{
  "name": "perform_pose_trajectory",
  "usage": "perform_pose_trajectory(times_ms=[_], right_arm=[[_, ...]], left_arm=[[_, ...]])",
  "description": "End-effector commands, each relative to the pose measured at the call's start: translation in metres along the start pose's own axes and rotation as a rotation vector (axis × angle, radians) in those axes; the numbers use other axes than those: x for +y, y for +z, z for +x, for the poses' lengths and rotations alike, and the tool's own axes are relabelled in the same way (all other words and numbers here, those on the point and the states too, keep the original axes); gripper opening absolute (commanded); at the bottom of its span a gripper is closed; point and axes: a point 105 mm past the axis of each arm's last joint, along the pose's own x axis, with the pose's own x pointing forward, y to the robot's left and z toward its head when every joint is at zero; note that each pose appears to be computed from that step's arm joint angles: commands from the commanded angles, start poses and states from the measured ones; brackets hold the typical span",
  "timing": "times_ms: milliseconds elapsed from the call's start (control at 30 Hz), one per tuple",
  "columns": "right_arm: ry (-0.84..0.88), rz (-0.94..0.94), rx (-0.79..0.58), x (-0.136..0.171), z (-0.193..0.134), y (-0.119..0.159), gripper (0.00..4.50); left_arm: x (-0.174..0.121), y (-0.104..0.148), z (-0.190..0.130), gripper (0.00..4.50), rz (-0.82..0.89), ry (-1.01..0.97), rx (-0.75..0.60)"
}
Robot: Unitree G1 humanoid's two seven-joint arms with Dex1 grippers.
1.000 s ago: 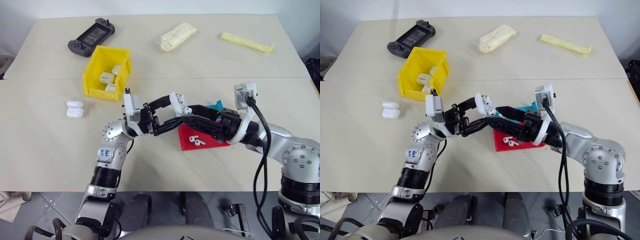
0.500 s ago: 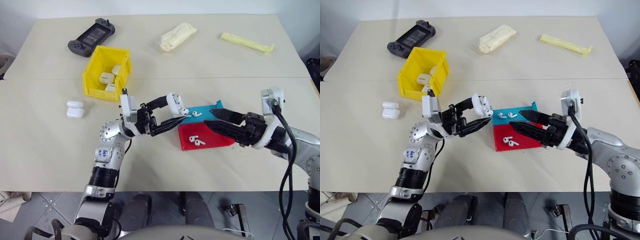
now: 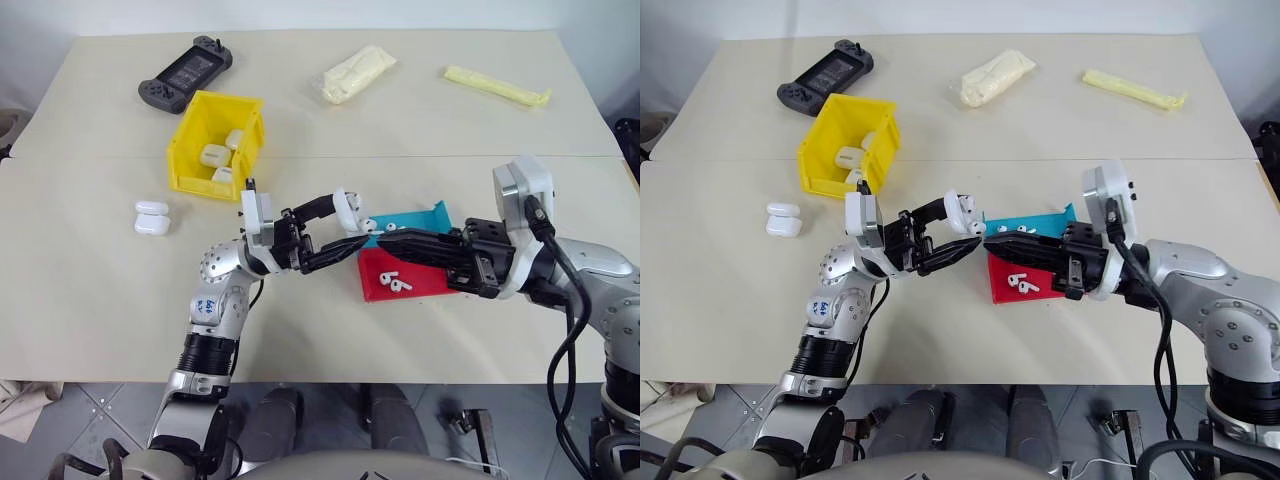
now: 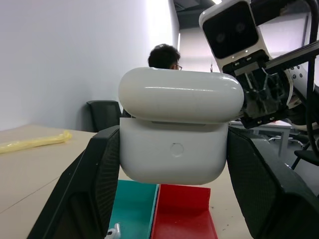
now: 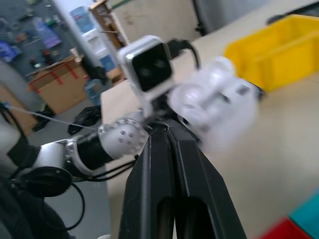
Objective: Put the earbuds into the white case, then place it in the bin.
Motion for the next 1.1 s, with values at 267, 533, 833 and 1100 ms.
perform_pose_trajectory(times_ms=[267, 533, 833, 1100], right_arm=[[0.05, -0.034, -0.017, 0.005, 0.005, 0.01, 0.03], [0.041, -0.026, -0.007, 0.001, 0.0, 0.008, 0.03], [0.02, -0.025, -0.016, -0.004, 0.001, 0.007, 0.03], [0.003, -0.013, -0.012, -0.01, -0.002, 0.003, 0.03]], left_arm=[[-0.004, 0.004, 0.002, 2.8, 0.012, -0.007, -0.021], [-0.005, 0.005, 0.002, 2.8, 0.013, -0.002, -0.022], [-0.005, 0.005, 0.001, 2.8, 0.01, -0.006, -0.021], [-0.007, 0.006, 0.001, 2.8, 0.007, -0.011, -0.022]])
